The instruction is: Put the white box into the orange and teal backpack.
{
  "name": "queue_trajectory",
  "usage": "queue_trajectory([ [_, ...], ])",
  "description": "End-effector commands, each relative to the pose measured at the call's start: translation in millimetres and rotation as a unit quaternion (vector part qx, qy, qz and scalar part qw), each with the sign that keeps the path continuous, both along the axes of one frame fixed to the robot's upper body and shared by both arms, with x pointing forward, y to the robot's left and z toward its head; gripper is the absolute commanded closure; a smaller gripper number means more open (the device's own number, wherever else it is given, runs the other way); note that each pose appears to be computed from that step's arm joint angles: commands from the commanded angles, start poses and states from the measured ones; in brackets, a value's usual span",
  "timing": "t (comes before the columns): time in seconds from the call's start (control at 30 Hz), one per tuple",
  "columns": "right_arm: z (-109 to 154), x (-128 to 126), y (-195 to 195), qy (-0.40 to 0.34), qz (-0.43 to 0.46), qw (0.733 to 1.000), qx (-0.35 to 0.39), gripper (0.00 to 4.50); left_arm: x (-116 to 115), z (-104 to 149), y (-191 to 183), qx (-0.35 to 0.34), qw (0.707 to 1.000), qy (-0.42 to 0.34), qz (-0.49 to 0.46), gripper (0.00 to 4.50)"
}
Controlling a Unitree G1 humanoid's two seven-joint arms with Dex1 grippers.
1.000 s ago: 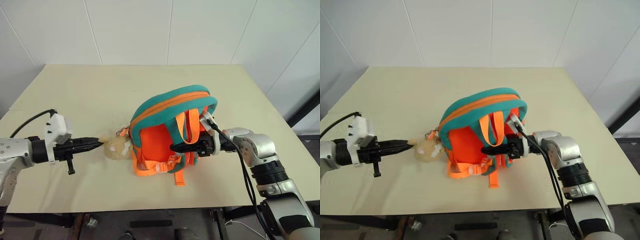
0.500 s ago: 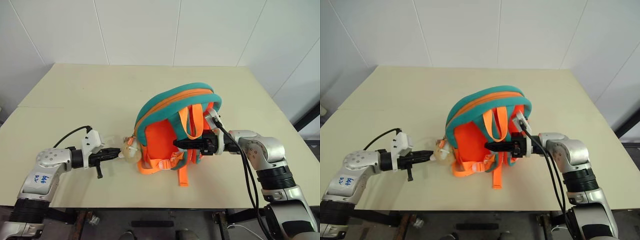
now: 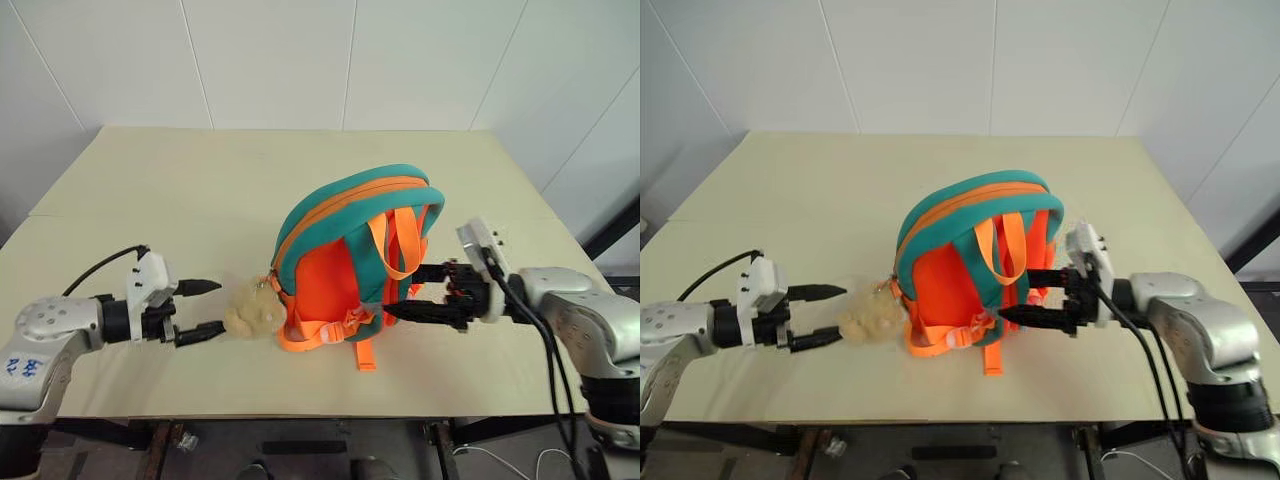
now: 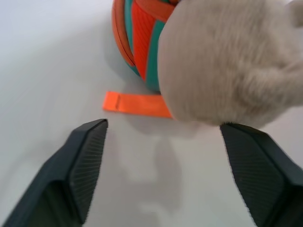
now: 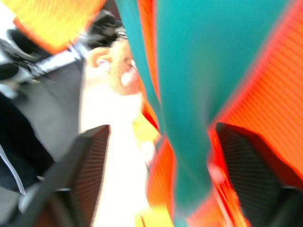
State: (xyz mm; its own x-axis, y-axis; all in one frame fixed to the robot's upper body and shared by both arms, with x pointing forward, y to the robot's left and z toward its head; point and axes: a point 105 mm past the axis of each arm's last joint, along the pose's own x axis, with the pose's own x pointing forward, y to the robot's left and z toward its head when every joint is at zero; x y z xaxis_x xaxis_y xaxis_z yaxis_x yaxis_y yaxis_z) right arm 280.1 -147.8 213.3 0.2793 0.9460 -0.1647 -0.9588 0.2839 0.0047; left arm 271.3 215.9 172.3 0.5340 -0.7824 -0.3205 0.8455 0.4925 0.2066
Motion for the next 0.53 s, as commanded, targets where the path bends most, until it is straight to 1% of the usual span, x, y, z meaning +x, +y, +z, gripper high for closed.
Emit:
queue_trajectory([
  [0.03, 10, -6, -17, -0.045, -0.019, 0.999, -0.013, 0.03, -6, 14, 0, -0.004, 1.0, -0.027, 0.004, 0.0],
  [0.13, 6, 18, -45, -0.087, -0.104, 0.991, -0.007, 0.03, -2, 23, 0, -0.03, 0.999, -0.039, 0.001, 0.0],
  [0.2, 6, 25, -57, -0.107, -0.127, 0.986, -0.015, 0.03, 2, 30, -2, -0.041, 0.998, -0.05, -0.002, 0.0],
  [0.33, 7, 24, -65, -0.129, -0.13, 0.983, -0.026, 0.03, 1, 30, -10, -0.049, 0.998, -0.038, -0.026, 0.0],
  [0.43, 1, 19, -64, -0.136, -0.127, 0.982, -0.037, 0.03, -2, 21, -13, -0.041, 0.998, -0.025, -0.034, 0.0],
  [0.53, 3, 17, -64, -0.143, -0.122, 0.981, -0.044, 0.03, -3, 24, -15, -0.043, 0.998, -0.023, -0.036, 0.0],
])
